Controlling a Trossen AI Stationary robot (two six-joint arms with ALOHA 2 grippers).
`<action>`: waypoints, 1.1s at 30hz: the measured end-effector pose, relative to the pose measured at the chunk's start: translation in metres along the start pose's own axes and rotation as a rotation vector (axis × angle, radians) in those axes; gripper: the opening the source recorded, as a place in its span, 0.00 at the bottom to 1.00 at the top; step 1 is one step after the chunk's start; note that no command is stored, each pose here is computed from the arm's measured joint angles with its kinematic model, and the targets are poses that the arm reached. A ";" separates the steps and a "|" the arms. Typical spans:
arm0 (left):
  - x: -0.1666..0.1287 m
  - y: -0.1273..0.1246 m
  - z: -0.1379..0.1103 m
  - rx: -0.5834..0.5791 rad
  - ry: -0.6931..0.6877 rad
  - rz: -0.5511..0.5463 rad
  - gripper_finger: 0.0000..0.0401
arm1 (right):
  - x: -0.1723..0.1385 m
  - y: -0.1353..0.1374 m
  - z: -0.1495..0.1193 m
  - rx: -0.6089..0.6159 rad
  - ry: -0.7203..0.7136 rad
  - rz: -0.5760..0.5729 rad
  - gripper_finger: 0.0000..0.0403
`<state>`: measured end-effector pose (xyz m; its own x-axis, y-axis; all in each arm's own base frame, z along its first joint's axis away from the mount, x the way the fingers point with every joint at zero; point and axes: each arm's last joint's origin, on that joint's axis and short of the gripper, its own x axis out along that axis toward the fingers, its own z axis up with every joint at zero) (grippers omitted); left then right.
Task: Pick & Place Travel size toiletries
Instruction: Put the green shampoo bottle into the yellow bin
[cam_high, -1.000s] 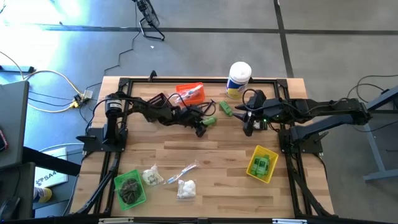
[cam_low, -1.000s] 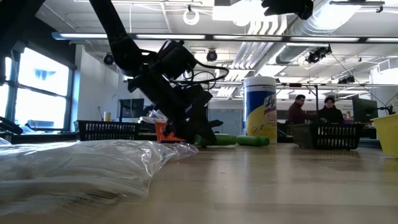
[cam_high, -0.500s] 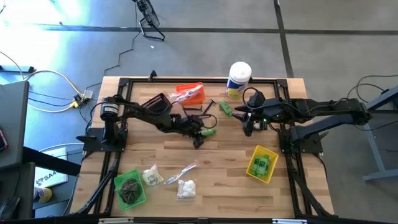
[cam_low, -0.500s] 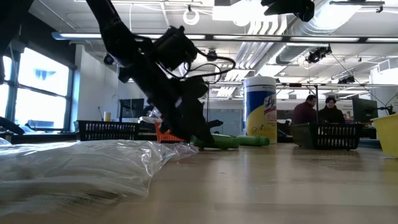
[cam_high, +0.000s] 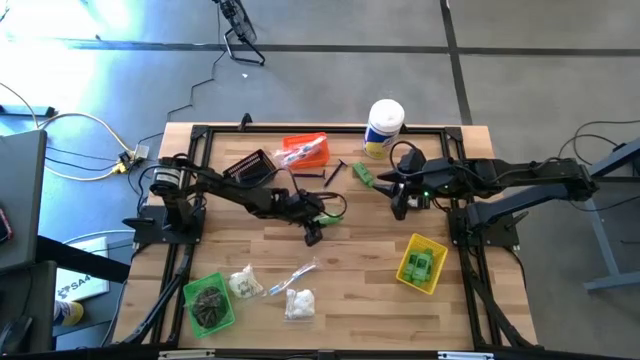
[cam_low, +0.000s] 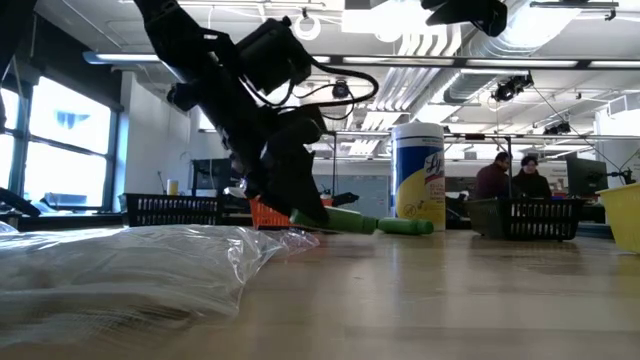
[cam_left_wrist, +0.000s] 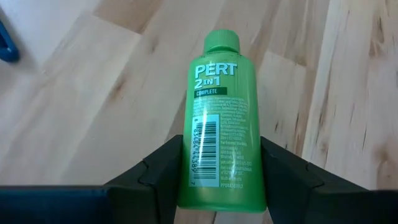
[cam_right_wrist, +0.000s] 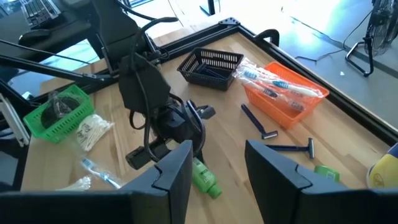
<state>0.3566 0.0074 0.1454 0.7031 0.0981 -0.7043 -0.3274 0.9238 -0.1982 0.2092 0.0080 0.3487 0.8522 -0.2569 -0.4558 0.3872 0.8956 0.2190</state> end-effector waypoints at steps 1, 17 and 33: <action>0.000 0.000 0.001 -0.008 -0.008 -0.001 0.44 | 0.000 0.000 0.000 0.000 0.001 -0.001 0.35; -0.002 -0.014 0.006 -0.042 -0.093 -0.064 0.44 | -0.026 -0.009 0.001 0.087 -0.026 0.008 0.35; -0.076 -0.018 0.050 0.065 -0.359 -0.015 0.44 | -0.067 -0.029 -0.007 0.356 -0.010 0.001 0.35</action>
<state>0.3406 0.0015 0.2362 0.8879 0.1978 -0.4153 -0.2832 0.9465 -0.1548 0.1386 0.0019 0.3663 0.8555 -0.2613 -0.4470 0.4831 0.7136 0.5074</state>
